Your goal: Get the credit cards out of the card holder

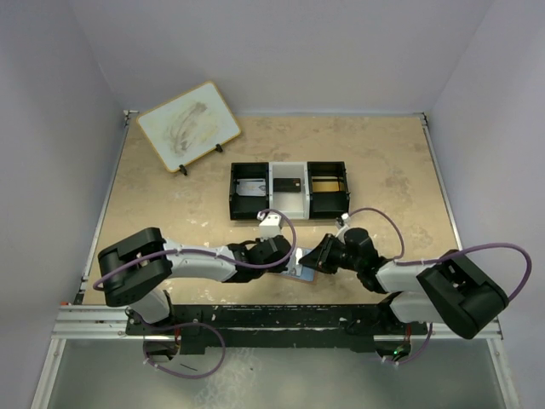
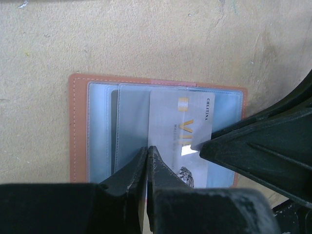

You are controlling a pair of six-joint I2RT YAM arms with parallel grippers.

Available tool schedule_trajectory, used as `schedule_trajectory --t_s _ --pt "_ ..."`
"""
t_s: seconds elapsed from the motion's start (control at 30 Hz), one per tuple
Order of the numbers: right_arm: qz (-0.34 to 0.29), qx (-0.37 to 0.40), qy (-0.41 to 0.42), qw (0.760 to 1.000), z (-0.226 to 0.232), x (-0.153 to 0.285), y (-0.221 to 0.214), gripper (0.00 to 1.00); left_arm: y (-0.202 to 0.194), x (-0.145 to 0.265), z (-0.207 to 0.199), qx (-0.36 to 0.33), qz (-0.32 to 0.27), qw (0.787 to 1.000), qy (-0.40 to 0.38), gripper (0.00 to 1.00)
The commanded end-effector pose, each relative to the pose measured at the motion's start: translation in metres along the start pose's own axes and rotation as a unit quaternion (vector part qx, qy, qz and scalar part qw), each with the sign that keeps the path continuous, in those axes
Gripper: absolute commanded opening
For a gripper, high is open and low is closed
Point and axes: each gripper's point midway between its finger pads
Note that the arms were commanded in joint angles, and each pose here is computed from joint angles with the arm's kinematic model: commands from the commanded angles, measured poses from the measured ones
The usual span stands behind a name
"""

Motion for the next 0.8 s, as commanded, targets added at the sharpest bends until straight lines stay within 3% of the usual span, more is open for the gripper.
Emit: schedule_trajectory --t_s 0.0,0.1,0.37,0.63,0.77 --pt "-0.040 -0.003 0.008 0.999 0.010 -0.005 0.021 0.24 -0.022 -0.005 0.031 -0.031 0.035 0.997 0.055 0.00" --pt "-0.036 0.000 0.014 0.999 0.013 -0.009 0.022 0.23 -0.023 -0.005 0.033 -0.034 0.037 0.997 0.059 0.00" --pt "-0.013 0.016 0.030 0.999 0.013 -0.013 0.013 0.00 -0.024 -0.002 0.043 -0.026 0.029 0.997 0.070 0.00" --pt "-0.021 0.011 -0.006 1.000 -0.006 0.000 0.005 0.00 -0.027 -0.001 0.051 -0.026 0.032 0.996 0.075 0.00" --pt "-0.017 0.010 0.001 1.000 -0.003 0.001 0.004 0.16 -0.027 -0.001 0.047 -0.026 0.034 0.997 0.069 0.00"
Point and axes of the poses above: each gripper's point midway between its finger pads, its own x axis back along the fingers, its own z axis along the line the jaws close on, y = z × x, and after that the axes turned 9 degrees about x, right-handed
